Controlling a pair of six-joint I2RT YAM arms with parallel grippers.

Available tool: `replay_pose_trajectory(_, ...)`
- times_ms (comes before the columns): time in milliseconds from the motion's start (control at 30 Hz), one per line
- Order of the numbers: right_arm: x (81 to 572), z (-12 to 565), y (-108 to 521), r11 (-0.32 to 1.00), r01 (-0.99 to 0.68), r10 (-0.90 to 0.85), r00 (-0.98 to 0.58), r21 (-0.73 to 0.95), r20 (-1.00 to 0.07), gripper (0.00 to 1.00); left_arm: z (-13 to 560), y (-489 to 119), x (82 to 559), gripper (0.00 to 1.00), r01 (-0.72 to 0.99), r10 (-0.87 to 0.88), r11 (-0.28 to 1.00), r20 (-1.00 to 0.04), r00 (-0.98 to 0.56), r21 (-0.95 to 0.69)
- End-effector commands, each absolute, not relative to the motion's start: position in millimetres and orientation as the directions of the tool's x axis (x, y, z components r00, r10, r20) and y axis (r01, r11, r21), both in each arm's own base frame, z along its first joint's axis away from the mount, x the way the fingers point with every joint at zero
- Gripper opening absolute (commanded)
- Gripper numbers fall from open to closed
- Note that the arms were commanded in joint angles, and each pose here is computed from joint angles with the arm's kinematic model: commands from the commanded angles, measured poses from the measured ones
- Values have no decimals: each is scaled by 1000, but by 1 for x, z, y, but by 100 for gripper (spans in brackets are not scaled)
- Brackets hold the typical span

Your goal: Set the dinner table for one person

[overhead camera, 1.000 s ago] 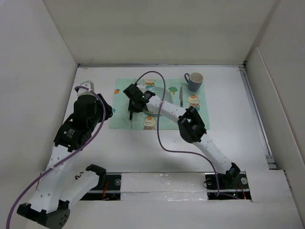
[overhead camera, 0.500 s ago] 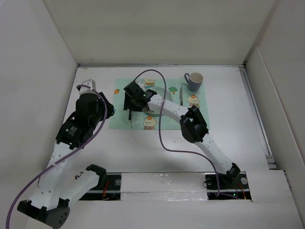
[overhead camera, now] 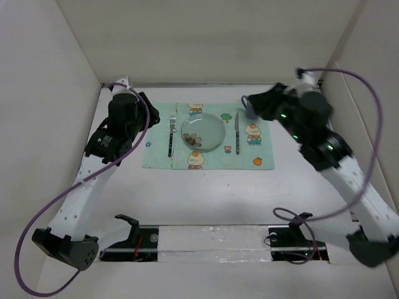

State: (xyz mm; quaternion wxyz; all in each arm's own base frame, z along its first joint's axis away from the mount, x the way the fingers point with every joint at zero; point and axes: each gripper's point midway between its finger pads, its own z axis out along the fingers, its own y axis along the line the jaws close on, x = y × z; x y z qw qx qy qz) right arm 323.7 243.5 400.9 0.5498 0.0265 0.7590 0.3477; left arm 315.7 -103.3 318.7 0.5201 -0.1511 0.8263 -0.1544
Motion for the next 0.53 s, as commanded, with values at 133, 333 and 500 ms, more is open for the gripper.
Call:
replay_pose_trajectory(133, 265, 380, 30, 848, 165, 515, -34, 504, -856, 67, 387, -95, 329, 43, -83, -491, 870, -836, -246, -487)
replay_pose_trajectory(333, 251, 325, -7, 807, 372, 515, -65, 458, -855, 86, 371, -75, 314, 46, -152, -506, 862, -836, -210, -484)
replay_pose_trajectory(500, 259, 324, 3, 817, 332, 523, -84, 471, -848, 90, 334, -82, 310, 47, -165, -521, 853, -804, -285, -495)
